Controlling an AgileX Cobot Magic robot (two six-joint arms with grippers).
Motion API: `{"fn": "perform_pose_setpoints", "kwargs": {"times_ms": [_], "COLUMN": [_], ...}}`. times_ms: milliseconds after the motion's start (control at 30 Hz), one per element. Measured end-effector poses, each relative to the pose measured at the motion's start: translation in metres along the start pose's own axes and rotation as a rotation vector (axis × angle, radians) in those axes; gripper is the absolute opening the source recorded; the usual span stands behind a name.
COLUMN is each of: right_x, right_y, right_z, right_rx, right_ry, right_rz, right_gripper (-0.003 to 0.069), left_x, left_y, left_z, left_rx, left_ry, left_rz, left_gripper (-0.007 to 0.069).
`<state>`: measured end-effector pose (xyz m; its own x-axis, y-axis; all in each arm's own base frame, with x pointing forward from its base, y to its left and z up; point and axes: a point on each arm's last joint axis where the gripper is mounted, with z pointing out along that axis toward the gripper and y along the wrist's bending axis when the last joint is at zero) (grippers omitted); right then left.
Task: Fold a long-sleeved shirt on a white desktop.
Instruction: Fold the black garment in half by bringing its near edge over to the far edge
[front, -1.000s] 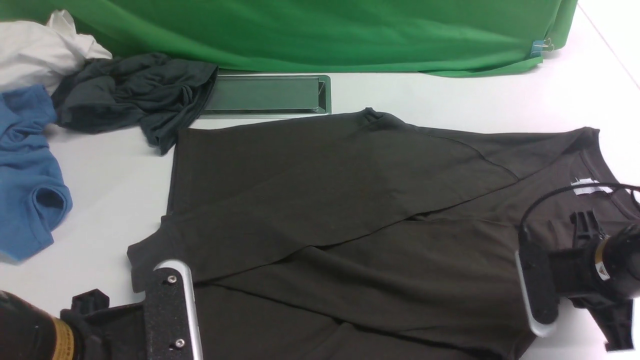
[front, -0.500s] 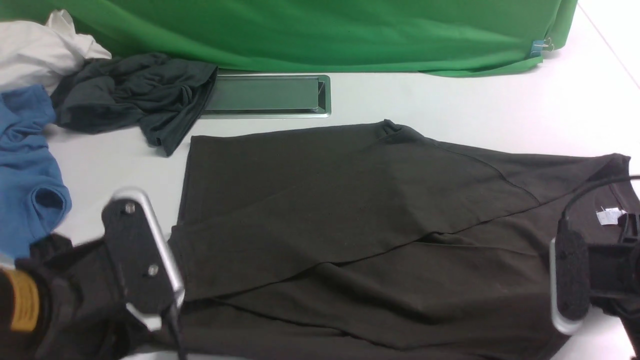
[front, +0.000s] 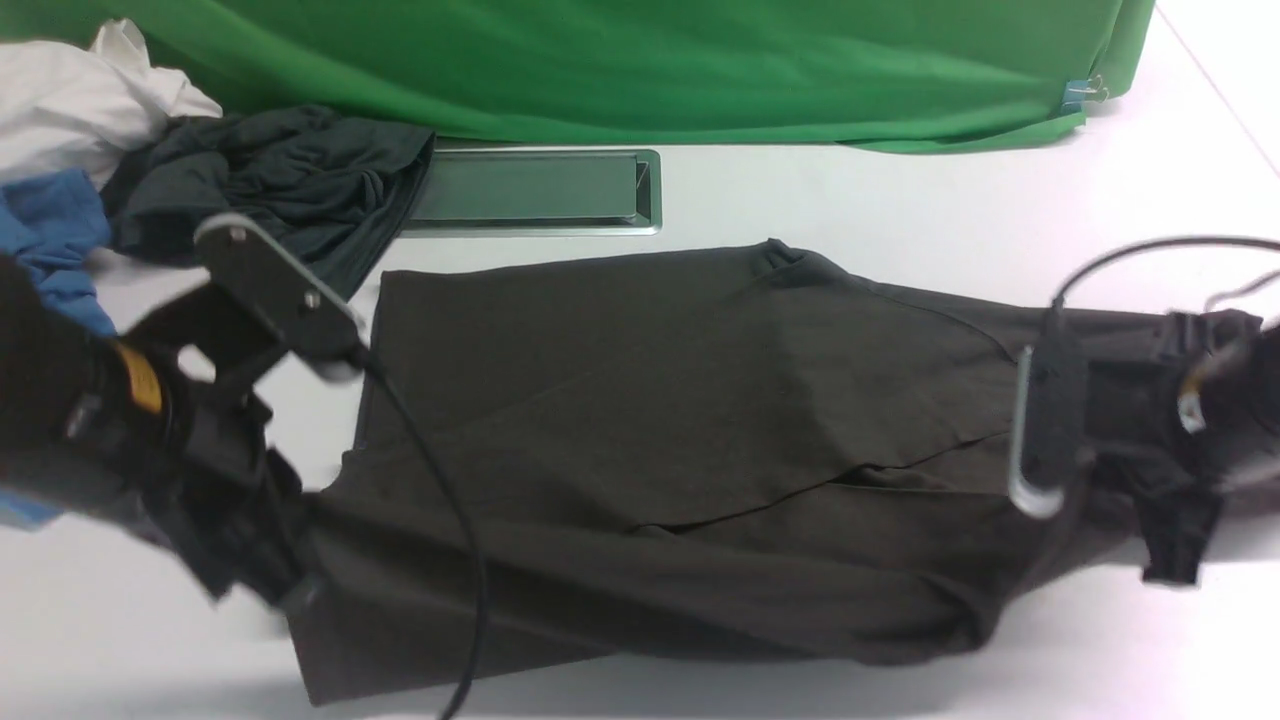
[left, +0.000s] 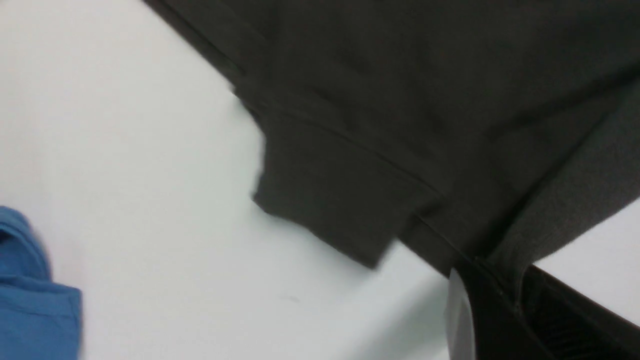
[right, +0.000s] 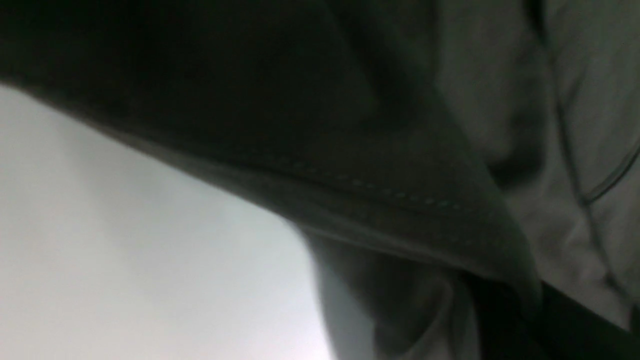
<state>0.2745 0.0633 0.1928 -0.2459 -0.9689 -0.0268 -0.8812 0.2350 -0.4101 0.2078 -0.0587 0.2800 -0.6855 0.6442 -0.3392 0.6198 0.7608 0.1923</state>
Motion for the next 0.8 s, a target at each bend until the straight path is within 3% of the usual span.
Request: {"fn": "perform_pose_setpoints", "kwargs": {"times_ms": [367, 800], "right_x": [-0.008, -0.017], "right_y": [-0.06, -0.118], "right_z": [0.001, 0.019], "right_rx": [0.092, 0.168], "right_ry": [-0.061, -0.13], "right_rz": [0.168, 0.308], "right_gripper": [0.0031, 0.0031], "left_x": [-0.028, -0.072], "left_y": [0.067, 0.114], "left_z": [0.028, 0.065], "left_rx": [-0.041, -0.143], "left_ry": [0.007, 0.063], "left_rz": [-0.195, -0.105], "left_gripper": [0.0036, 0.0036]}}
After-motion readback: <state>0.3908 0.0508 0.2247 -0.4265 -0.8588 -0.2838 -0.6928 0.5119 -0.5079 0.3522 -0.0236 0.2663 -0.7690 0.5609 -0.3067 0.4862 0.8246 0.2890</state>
